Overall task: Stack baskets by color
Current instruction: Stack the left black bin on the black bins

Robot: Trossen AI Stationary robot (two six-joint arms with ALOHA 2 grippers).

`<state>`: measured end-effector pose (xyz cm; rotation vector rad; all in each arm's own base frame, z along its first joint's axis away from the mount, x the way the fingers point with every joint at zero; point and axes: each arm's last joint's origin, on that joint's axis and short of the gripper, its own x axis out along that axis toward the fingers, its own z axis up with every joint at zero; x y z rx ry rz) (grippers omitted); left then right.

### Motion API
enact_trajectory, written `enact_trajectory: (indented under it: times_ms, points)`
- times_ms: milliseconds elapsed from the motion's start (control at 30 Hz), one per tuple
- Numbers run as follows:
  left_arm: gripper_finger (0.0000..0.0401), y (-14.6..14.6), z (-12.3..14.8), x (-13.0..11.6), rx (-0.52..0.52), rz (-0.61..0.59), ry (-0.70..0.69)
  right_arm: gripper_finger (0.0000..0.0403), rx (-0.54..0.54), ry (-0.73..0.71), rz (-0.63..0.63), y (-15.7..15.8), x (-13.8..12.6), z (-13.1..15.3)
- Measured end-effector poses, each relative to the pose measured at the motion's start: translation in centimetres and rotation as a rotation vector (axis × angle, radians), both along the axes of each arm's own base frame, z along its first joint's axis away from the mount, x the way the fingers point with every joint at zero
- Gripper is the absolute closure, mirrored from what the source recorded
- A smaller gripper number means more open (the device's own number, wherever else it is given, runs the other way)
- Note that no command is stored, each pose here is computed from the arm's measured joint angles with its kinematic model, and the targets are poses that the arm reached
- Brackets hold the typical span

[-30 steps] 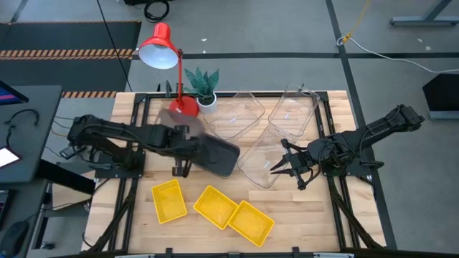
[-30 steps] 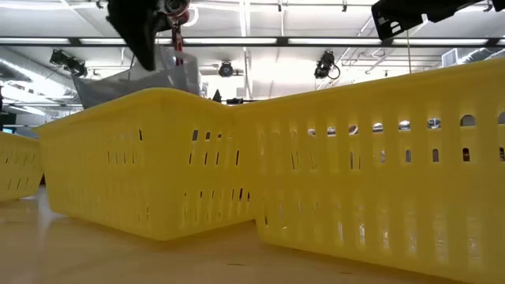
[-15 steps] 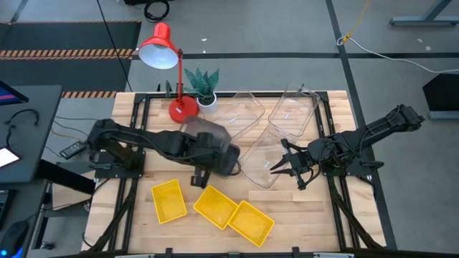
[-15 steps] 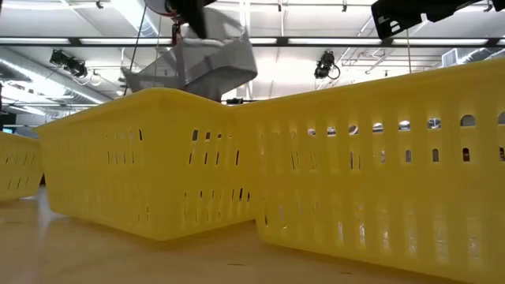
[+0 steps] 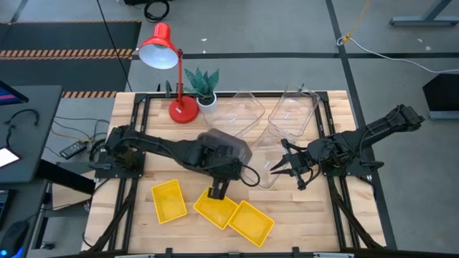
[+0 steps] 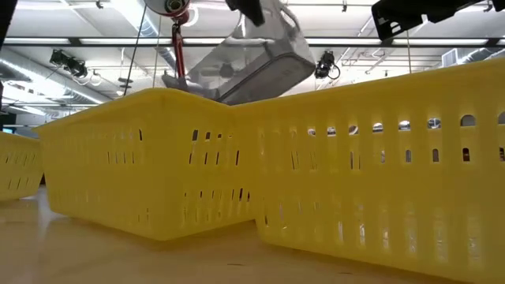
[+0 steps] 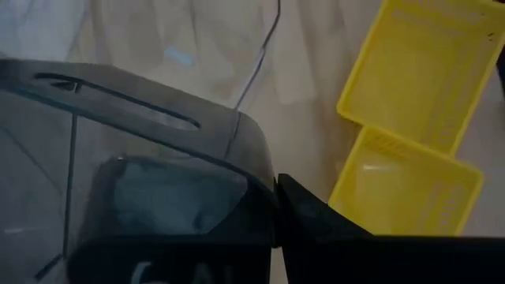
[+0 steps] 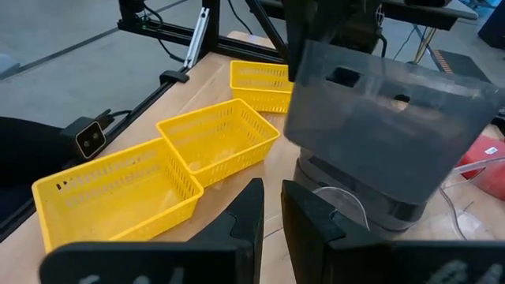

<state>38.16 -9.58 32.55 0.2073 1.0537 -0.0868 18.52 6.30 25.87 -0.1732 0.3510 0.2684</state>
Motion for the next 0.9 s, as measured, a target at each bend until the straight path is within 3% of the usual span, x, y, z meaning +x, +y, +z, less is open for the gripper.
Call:
enact_trajectory:
  times_ms: [433,767,900]
  points:
    - [0.0389,1.2,-3.6,-1.0,0.029,0.08,0.179,0.0351,0.007,0.003,0.017,0.6,-0.2,0.0]
    - [0.0387,2.1,-4.3,-0.9,0.026,0.115,0.203,0.0351,0.004,0.001,0.008,0.6,-0.2,0.0]
    - [0.0361,2.2,-4.3,-1.0,0.035,0.107,0.204,0.0351,0.004,0.001,0.008,0.6,-0.2,0.0]
